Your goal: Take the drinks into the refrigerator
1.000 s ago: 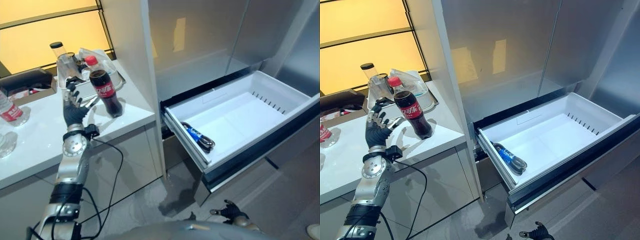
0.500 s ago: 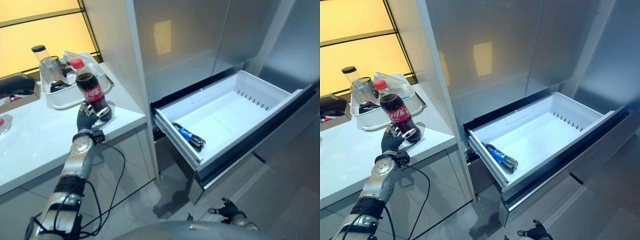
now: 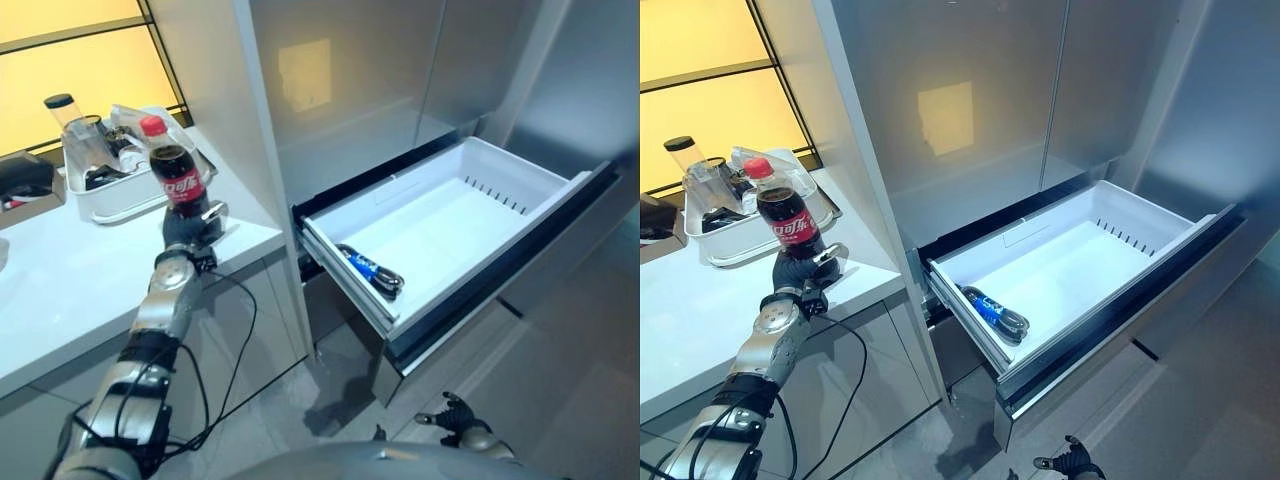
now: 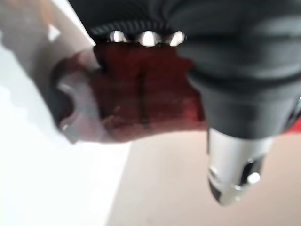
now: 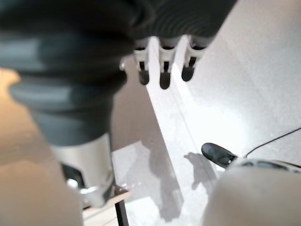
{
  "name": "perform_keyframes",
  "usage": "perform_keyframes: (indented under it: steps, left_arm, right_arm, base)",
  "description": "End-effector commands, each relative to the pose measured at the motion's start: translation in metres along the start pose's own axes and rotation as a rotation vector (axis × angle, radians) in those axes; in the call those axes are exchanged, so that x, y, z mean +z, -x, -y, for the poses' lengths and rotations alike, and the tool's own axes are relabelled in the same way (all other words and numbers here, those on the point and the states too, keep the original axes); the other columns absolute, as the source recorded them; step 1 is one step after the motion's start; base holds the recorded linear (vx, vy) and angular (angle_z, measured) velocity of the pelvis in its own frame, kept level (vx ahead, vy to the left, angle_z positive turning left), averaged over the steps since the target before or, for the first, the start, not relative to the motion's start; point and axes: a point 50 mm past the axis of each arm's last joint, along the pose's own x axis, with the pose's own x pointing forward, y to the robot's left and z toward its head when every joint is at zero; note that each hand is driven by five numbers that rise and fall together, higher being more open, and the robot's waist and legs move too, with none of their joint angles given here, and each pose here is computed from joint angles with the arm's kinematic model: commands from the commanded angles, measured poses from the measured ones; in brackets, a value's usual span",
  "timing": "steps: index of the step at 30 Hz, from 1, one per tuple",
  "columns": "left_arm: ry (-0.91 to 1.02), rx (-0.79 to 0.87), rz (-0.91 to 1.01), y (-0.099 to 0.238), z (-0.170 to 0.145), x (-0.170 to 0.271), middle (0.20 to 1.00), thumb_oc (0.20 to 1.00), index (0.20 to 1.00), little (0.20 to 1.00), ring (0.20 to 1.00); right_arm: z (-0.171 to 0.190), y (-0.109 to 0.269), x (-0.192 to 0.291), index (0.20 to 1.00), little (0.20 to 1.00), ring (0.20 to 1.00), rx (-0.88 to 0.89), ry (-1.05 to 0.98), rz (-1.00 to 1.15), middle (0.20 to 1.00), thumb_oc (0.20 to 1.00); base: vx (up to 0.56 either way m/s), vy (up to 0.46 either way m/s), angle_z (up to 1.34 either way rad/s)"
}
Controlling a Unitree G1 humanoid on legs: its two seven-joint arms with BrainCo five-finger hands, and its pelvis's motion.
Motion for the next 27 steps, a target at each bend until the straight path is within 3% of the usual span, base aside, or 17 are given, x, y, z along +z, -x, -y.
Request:
perform_keyframes:
  steps: [1, 6, 13, 20, 27]
  left_arm:
    - [0.058, -0.066, 0.202, -0.025, 0.032, 0.068, 0.2, 0.2, 0.2, 0.2, 0.2]
    - [0.063, -0.112, 0.228, -0.019, 0.046, 0.067, 0.2, 0.2, 0.2, 0.2, 0.2]
    - [0.131, -0.213, 0.297, 0.018, 0.064, 0.054, 0.2, 0.2, 0.2, 0.2, 0.2]
    - [0.192, -0.279, 0.332, 0.057, 0.053, 0.037, 0.2, 0.2, 0.2, 0.2, 0.2]
    - [0.252, -0.362, 0.345, 0.106, 0.03, 0.024, 0.2, 0.2, 0.2, 0.2, 0.2]
  right_arm:
    - [-0.023, 0.001, 0.019, 1.0, 1.0, 1.0, 0.054, 0.005, 0.049, 1.0, 1.0]
    - [-0.022, 0.001, 0.019, 1.0, 1.0, 1.0, 0.048, -0.017, 0.051, 1.0, 1.0]
    - [-0.012, -0.001, 0.025, 1.0, 1.0, 1.0, -0.003, -0.109, 0.07, 1.0, 1.0]
    - [0.017, -0.005, 0.026, 1.0, 1.0, 1.0, -0.122, -0.327, 0.057, 1.0, 1.0]
    - [0.075, -0.003, 0.034, 1.0, 1.0, 1.0, -0.341, -0.603, 0.138, 1.0, 1.0]
  base:
    - [0.0, 0.0, 0.0]
    - [0.0, 0.0, 0.0]
    - [0.0, 0.0, 0.0]
    - [0.0, 0.0, 0.0]
    - [-0.01, -0.001, 0.0]
